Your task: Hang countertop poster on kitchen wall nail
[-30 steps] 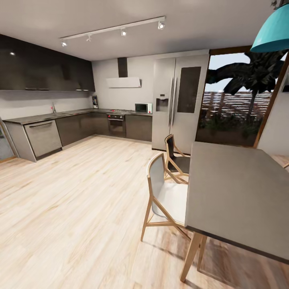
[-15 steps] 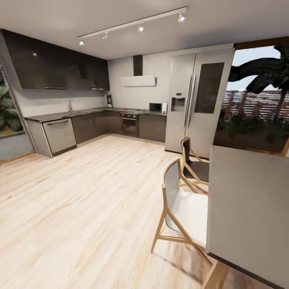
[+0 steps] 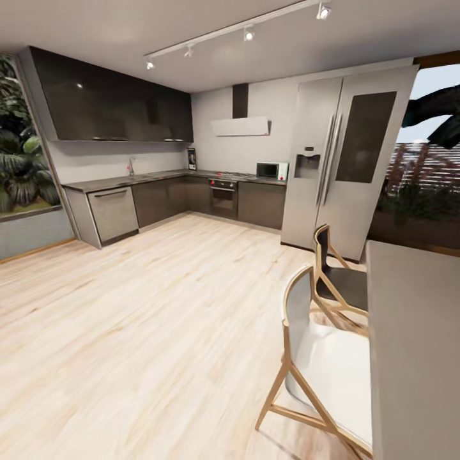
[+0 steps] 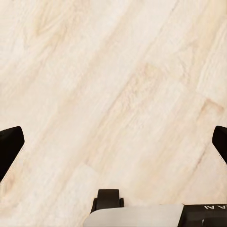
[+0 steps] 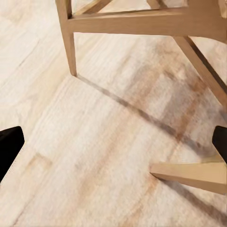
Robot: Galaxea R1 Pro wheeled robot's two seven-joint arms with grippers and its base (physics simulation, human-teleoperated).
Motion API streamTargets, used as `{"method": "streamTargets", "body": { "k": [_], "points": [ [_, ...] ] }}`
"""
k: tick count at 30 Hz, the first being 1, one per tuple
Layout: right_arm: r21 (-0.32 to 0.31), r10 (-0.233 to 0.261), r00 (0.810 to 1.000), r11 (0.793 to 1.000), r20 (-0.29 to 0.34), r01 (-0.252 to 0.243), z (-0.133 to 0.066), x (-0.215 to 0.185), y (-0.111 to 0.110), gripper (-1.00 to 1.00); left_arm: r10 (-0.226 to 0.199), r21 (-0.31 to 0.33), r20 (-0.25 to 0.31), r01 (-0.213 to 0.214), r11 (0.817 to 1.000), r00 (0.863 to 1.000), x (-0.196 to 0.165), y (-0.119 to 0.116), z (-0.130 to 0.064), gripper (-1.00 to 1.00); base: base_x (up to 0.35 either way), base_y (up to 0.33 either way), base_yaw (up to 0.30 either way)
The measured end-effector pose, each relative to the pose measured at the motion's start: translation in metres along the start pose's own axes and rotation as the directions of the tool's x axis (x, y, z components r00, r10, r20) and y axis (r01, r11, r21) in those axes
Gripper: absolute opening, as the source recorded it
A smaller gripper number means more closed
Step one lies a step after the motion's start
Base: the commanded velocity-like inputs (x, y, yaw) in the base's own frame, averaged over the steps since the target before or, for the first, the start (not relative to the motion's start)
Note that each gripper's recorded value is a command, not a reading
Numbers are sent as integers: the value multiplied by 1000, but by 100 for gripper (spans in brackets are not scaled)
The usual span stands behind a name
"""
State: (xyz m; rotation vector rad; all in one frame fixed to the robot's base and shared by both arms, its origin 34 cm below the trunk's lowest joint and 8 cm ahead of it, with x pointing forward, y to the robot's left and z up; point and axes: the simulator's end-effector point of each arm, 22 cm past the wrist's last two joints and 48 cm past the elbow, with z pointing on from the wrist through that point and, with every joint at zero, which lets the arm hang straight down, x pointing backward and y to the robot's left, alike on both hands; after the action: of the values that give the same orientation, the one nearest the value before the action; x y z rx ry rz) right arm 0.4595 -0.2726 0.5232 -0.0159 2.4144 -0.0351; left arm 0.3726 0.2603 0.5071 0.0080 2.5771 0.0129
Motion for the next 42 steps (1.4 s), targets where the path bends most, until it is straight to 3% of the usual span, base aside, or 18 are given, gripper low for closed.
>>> {"method": "streamTargets", "body": {
  "k": [21,31,42],
  "points": [
    [1,-1,1000,1000,0,1,0,1,1,100,-1,-2,-2,1,1000,1000,0,1,0,100,309,174,265],
    [5,-5,999,1000,-49,6,-4,24,-4,100,-1,-2,0,1,1000,1000,0,1,0,100,305,176,33],
    [10,0,999,1000,-50,1,-4,25,-6,100,0,-5,2,0,1000,1000,0,3,0,100,335,21,1]
  ]
}}
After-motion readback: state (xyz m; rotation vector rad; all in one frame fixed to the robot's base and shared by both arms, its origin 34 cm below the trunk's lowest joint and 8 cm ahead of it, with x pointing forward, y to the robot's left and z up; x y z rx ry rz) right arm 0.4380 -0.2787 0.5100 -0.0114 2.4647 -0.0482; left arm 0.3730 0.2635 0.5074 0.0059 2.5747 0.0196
